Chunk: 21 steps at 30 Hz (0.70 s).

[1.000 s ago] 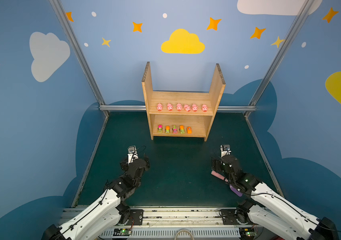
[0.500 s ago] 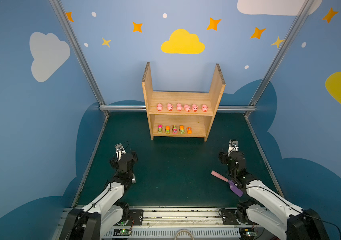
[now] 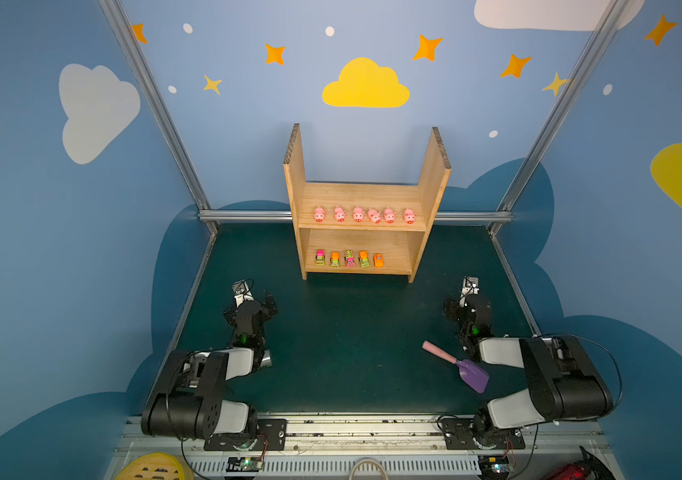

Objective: Place and organize the plastic toys onto the shelf

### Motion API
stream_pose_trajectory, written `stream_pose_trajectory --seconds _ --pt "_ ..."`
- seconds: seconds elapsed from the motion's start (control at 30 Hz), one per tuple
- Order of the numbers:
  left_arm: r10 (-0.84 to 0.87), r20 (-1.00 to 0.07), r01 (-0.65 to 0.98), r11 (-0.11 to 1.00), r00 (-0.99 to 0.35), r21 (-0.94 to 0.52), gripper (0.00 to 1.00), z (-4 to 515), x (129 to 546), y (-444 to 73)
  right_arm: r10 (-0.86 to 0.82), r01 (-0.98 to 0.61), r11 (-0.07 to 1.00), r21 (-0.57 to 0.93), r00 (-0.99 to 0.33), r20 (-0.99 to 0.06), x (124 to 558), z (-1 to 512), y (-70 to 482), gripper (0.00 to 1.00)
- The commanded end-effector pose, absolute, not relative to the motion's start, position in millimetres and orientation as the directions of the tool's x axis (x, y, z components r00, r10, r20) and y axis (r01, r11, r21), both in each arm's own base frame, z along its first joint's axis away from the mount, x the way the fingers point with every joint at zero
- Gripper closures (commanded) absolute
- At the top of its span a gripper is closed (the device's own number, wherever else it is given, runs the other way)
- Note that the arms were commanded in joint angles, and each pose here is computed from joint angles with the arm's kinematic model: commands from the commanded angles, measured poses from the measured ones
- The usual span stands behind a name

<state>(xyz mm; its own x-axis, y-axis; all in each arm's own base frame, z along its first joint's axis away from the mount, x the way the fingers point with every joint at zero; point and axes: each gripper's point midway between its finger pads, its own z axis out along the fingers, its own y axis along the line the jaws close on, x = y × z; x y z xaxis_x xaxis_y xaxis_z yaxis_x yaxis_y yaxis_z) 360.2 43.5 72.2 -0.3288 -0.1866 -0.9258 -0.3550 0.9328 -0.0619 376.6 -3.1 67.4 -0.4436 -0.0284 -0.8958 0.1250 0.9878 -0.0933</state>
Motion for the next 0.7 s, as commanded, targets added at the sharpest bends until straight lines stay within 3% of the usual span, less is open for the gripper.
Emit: stream_pose_trajectory --seconds 0.0,0.1,0.67 --pt "-0.184 -0.929 -0.310 0.947 -0.322 -0.080 0.00 84.5 379.1 39.0 0.007 0.017 1.000 0.001 -0.376 -0.926 392.8 89.3 9.6 0.13" --pt "-0.229 -0.909 -0.315 0.942 -0.348 -0.117 0.00 82.8 386.7 44.9 -0.012 -0.051 0.999 0.008 -0.383 -0.924 393.8 88.2 19.1 0.14" --pt "-0.222 -0.911 -0.315 0.943 -0.348 -0.109 0.00 82.6 386.1 44.0 -0.010 -0.050 0.999 0.009 -0.377 -0.926 394.2 89.3 18.4 0.13"
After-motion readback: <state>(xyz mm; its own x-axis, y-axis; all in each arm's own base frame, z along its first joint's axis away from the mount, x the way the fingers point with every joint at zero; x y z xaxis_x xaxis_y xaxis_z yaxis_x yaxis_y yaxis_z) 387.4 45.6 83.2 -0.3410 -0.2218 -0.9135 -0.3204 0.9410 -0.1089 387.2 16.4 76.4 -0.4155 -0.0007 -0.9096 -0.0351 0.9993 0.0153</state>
